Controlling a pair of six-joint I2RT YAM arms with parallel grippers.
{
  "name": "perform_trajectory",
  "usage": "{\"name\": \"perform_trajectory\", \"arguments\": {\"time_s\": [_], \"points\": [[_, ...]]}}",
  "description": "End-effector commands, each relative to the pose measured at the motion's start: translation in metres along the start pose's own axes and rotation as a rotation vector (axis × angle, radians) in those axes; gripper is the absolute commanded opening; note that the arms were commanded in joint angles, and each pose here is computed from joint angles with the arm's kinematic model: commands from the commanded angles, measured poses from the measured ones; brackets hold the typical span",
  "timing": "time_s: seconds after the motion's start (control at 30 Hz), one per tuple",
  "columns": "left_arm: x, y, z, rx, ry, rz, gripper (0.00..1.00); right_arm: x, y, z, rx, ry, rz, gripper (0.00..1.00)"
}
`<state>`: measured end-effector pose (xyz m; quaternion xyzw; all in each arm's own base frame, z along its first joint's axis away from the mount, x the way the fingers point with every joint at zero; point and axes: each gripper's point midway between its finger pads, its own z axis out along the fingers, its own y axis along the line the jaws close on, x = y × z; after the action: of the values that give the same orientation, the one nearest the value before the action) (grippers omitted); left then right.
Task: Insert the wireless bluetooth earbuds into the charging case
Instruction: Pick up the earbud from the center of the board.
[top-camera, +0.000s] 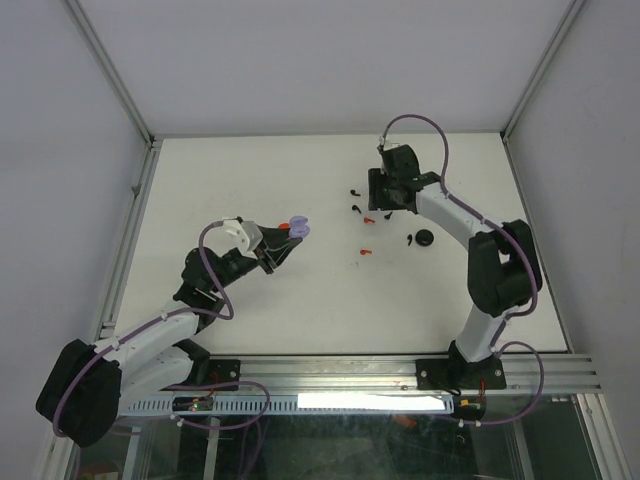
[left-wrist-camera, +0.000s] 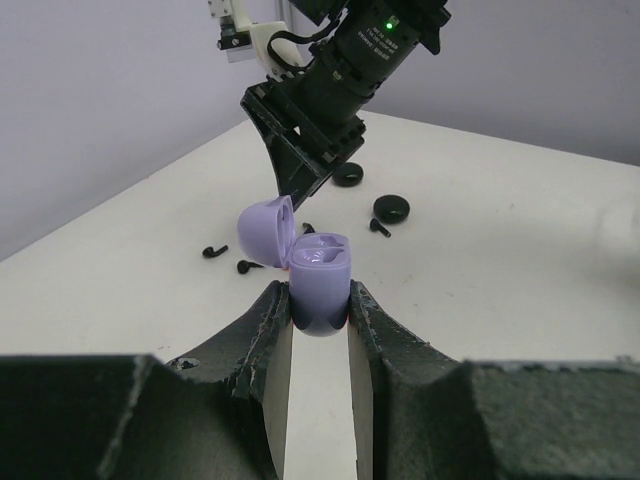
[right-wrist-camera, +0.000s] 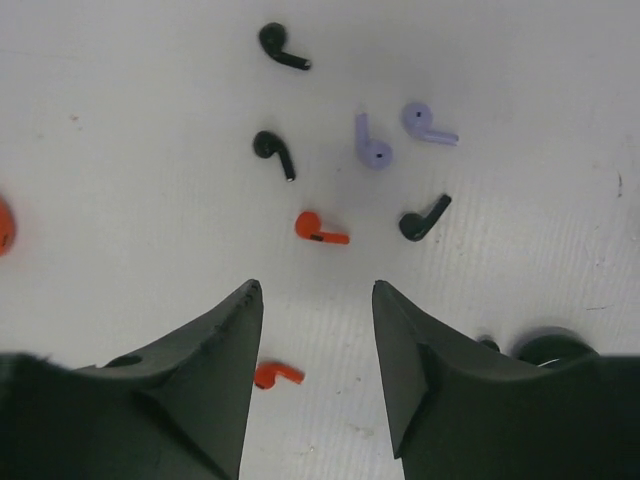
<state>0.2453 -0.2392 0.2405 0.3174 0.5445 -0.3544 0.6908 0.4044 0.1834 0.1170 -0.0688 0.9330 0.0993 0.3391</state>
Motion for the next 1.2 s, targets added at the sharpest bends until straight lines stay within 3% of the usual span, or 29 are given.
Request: {"name": "perform_trajectory", "arguments": {"time_s": [0.0,0.47,1.17], "points": [[-0.016,0.006,0.005,0.023,-0.030,0.078,0.00,-0.044,-0.030,0.013,0.121,-0.124,0.101,0.49],[-0.007,0.002,0.004,0.076,0.037,0.113,0.00,-0.054,-0.046,0.079,0.178,-0.057,0.097,0.36],[-0.008,-0.001,0.004,0.099,0.046,0.131,0.00,-0.022,-0.061,0.111,0.237,0.062,0.091,0.35]]}}
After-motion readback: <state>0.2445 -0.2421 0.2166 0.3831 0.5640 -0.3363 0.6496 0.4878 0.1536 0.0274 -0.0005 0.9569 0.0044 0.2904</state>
